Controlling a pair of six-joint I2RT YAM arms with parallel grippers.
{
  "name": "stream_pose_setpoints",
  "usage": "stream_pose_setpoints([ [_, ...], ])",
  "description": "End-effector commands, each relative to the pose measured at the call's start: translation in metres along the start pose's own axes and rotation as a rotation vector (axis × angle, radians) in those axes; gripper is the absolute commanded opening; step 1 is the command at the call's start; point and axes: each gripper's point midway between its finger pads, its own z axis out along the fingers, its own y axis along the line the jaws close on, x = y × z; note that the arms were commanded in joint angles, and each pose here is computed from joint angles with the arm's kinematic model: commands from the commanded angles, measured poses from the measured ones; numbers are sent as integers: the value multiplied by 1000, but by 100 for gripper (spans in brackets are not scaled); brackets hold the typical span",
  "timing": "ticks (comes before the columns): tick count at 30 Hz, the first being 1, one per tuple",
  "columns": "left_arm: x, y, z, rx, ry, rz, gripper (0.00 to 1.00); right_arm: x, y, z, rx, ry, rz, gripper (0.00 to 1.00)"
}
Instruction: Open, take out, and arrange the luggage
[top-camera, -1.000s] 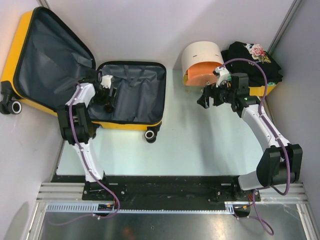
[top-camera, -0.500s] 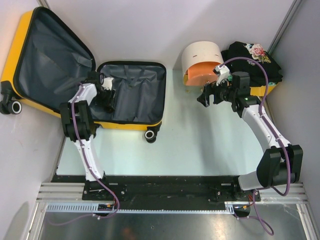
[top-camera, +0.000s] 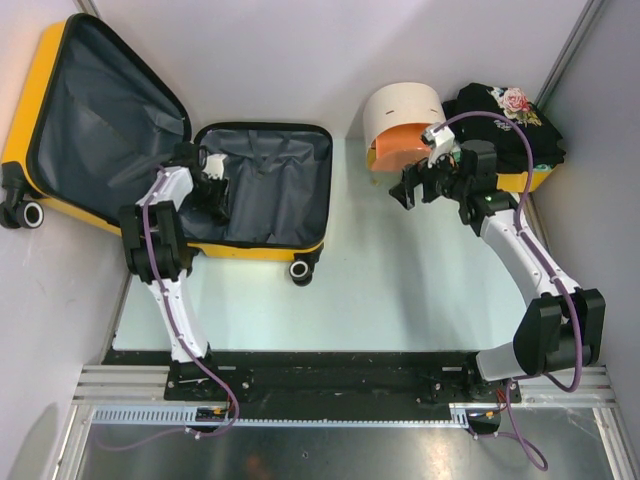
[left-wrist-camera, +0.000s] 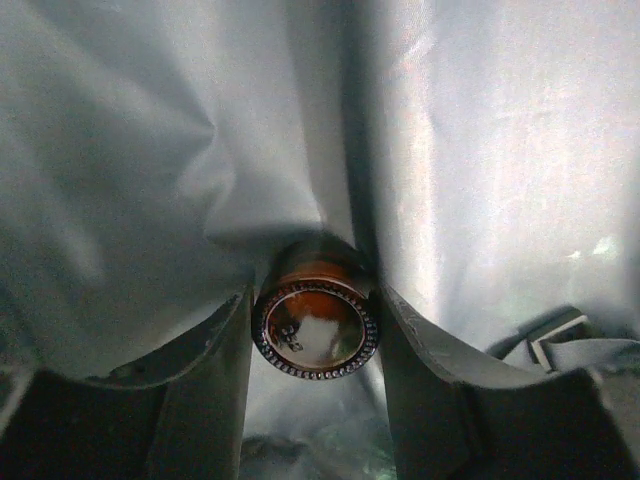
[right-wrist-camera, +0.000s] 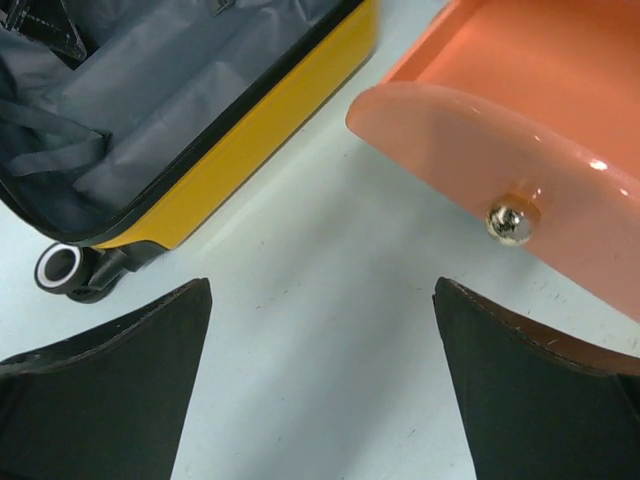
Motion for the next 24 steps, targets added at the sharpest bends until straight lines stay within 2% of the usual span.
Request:
stream_pose_setpoints([
  [1,-72,-54,-87,203,-272,2,22,-33,10,3,-17,-110,-172,99],
  [4,-94,-111,-137,502,-374,-8,18,-53,15,12,-31,-191,-282,100],
  [5,-97,-139,-164,660,-394,-16,17,-69,17,14,-34,-256,-331,100],
  [7,-101,-169,-186,787,-401,11,15,-82,22,21,-45,-325,-388,100],
  [8,-101,-183,-199,847,-394,7,14,-101,27,21,-54,-409,-436,100],
  [11,-95,-225,-234,1047,-359,47,13,-125,48,28,-103,-541,-531,100],
  [12,-89,-246,-251,1155,-336,87,13,-129,55,28,-122,-570,-557,100],
  [17,-66,-291,-293,1413,-228,161,10,-149,115,28,-251,-766,-727,100],
  [20,-57,-310,-309,1477,-197,214,4,-140,144,22,-329,-862,-829,100],
  [24,-55,-318,-316,1511,-175,233,2,-121,167,12,-413,-914,-920,100],
])
